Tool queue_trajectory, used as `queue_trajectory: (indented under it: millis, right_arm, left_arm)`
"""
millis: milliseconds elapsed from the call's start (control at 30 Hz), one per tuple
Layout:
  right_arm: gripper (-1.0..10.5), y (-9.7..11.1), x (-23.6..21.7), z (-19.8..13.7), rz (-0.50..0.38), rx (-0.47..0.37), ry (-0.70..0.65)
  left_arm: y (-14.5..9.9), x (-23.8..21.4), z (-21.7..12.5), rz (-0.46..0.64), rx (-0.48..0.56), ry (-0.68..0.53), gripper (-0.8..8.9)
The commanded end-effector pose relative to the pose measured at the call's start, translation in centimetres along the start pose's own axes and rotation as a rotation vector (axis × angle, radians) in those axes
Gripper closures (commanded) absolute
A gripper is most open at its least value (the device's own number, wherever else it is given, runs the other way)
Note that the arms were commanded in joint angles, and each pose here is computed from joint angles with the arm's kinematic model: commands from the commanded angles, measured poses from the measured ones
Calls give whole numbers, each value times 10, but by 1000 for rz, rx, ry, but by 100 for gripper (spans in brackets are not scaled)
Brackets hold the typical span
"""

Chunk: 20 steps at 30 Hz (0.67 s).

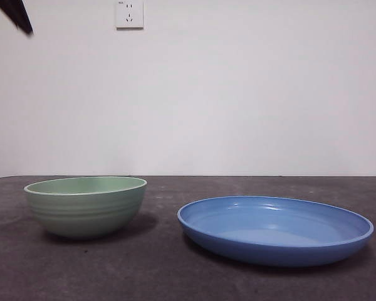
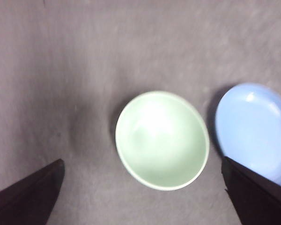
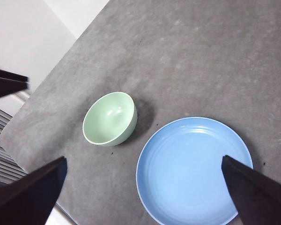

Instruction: Place the green bowl on the blue plate

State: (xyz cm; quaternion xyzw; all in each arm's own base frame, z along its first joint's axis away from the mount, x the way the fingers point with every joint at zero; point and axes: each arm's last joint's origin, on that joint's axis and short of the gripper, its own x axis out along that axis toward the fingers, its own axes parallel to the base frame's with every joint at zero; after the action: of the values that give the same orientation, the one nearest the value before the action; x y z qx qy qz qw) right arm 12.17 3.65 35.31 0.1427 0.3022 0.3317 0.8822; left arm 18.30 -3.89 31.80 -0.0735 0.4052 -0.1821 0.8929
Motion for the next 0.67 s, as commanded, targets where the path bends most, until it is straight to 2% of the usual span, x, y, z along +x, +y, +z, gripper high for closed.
queue_trajectory:
  millis: [33,300,500,667]
  right_arm:
    - [380,3,-2,4,5,-22,-14]
    - [380,3,-2,4,5,-22,-14]
    - [380,3,-2,4,5,-22,-13]
    - [380,3,-2,4,5,-22,-13]
  left_arm:
    - [5,21,8,11,20,73,221]
    - [26,95,7,31,-38,319,221]
    - [32,129,6,38,-44,361,224]
    - [35,147,3,113,-27,414,224]
